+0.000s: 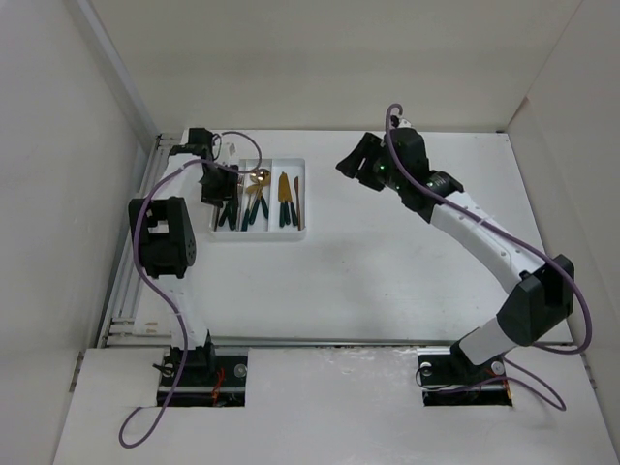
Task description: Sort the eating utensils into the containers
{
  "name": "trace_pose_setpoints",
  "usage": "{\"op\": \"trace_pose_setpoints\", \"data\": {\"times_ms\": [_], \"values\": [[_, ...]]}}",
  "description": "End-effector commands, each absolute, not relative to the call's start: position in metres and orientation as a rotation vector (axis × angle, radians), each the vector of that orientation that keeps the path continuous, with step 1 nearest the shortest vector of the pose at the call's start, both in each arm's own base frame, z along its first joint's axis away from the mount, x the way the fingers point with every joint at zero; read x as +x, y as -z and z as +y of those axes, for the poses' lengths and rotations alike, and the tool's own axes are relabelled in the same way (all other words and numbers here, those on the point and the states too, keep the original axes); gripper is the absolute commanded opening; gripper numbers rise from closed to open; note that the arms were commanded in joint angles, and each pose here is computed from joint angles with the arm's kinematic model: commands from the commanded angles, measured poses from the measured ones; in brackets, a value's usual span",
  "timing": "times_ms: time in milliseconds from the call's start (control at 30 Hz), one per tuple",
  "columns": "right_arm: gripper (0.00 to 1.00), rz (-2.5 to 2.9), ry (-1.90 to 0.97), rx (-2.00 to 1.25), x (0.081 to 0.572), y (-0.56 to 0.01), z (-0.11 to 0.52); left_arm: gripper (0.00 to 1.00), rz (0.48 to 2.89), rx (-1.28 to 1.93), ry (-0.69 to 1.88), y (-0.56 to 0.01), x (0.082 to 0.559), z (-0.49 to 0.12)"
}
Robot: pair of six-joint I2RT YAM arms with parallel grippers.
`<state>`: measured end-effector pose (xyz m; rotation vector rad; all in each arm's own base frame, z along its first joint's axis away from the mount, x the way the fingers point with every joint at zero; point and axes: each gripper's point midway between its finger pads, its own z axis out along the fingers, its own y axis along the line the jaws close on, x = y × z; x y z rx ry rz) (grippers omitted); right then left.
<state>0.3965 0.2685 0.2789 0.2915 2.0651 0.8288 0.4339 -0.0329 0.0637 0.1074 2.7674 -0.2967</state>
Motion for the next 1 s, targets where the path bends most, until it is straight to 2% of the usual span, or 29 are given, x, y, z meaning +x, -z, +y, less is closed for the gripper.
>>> {"op": "trace_pose_setpoints", "data": {"times_ms": [0,100,133,167,200,267,333,367,400,433,567,967], "values": [[0.60,1.987,-0.732,0.304,0.406,-0.303,0.238,0.46,2.621,0.120,0.263,-0.134,0.455,-0.029],[0.66,1.952,-0.637,0.335,0.416,-0.312,0.203,0.46,2.487,0.099,0.172,-0.192,0.473,-0.019],[0.73,1.929,-0.612,0.349,0.419,-0.318,0.191,0.46,2.453,0.088,0.131,-0.206,0.477,-0.014],[0.77,1.915,-0.572,0.350,0.419,-0.323,0.177,0.51,2.426,0.027,0.081,-0.218,0.478,-0.002],[0.79,1.895,-0.506,0.395,0.428,-0.322,0.153,0.56,2.364,-0.061,-0.058,-0.239,0.480,0.025],[0.83,1.866,-0.415,0.460,0.428,-0.328,0.120,0.60,2.274,-0.197,-0.208,-0.260,0.483,0.060],[0.88,1.832,-0.254,0.576,0.429,-0.326,0.072,0.60,2.192,-0.396,-0.398,-0.276,0.471,0.113],[0.96,1.815,-0.196,0.606,0.424,-0.331,0.056,0.60,2.140,-0.486,-0.481,-0.288,0.463,0.134],[1.00,1.789,-0.136,0.648,0.421,-0.334,0.040,0.60,2.136,-0.508,-0.492,-0.288,0.460,0.144],[1.00,1.724,-0.024,0.729,0.417,-0.341,0.012,0.60,2.095,-0.587,-0.559,-0.295,0.451,0.167],[1.00,1.591,0.174,0.855,0.395,-0.358,-0.036,0.60,2.081,-0.685,-0.653,-0.292,0.428,0.197],[1.00,1.535,0.172,0.816,0.389,-0.378,-0.040,0.60,2.078,-0.715,-0.609,-0.288,0.415,0.196]]}}
